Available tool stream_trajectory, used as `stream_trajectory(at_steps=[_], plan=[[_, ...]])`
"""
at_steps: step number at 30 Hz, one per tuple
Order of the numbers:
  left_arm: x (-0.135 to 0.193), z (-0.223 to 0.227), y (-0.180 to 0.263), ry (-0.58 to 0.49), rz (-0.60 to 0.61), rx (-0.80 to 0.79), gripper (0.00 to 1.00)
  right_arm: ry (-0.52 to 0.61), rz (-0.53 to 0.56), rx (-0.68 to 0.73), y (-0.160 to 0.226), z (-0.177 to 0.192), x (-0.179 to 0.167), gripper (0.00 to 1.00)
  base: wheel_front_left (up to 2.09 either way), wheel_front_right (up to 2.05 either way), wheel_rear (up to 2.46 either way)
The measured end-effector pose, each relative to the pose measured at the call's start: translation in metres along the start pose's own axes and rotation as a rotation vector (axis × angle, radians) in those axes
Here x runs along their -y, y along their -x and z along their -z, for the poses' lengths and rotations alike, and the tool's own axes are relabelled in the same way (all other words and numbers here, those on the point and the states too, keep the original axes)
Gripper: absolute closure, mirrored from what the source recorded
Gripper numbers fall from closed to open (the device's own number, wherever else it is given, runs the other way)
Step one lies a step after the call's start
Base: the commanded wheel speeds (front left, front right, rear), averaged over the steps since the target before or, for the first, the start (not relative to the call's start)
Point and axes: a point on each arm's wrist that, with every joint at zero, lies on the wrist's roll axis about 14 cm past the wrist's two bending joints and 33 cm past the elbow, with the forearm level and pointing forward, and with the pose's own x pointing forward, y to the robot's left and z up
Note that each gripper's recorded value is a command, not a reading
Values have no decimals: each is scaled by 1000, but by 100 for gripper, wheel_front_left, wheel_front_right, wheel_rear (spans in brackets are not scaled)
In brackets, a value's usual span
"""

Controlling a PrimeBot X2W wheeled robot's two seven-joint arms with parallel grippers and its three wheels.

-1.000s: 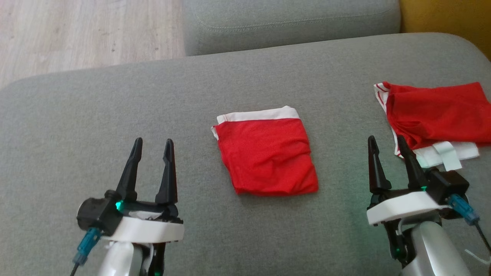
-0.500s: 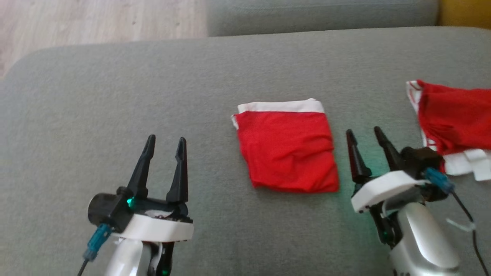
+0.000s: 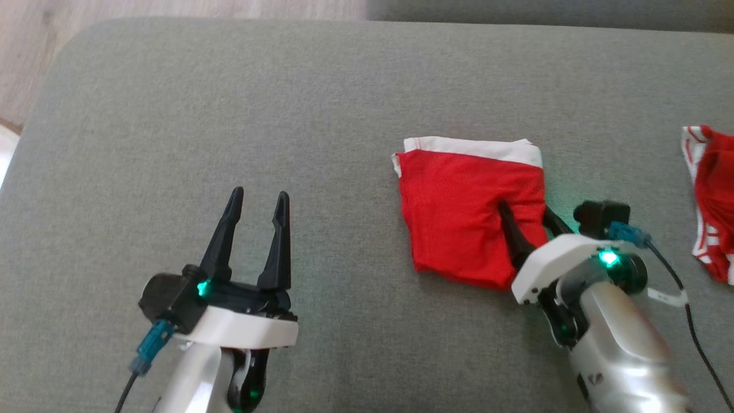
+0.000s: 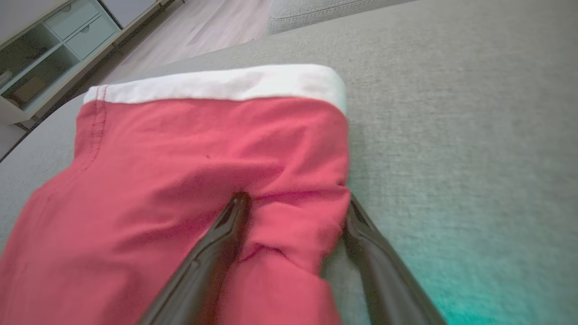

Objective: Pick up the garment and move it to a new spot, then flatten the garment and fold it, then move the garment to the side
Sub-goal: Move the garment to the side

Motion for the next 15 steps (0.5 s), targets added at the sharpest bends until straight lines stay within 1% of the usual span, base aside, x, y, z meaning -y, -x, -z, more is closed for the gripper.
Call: stream_trajectory(at_steps=[4,5,6,8,11,15], plan=[[-4,1,-2,-4,-9,-2,0,32,-27,-13,-11,-1,-8,0,0,0,0],[-4,1,-2,-4,-11,-3,0,38,-29,-14,-11,-1,-8,4,0,0,0],[-4,1,-2,-5,-13,-3,0,44,-28,-7,-11,-3,-8,55,0,0,0],[-4,1,-3,-5,-12,-3,0,56,-31,-2,-11,-3,-8,100,0,0,0],[1,0,-5,-3,2,0,0,114,-32,11,-7,-2,-8,100,0,0,0],[11,1,-10,-2,34,1,0,187,-5,61,0,-13,3,100,0,0,0]])
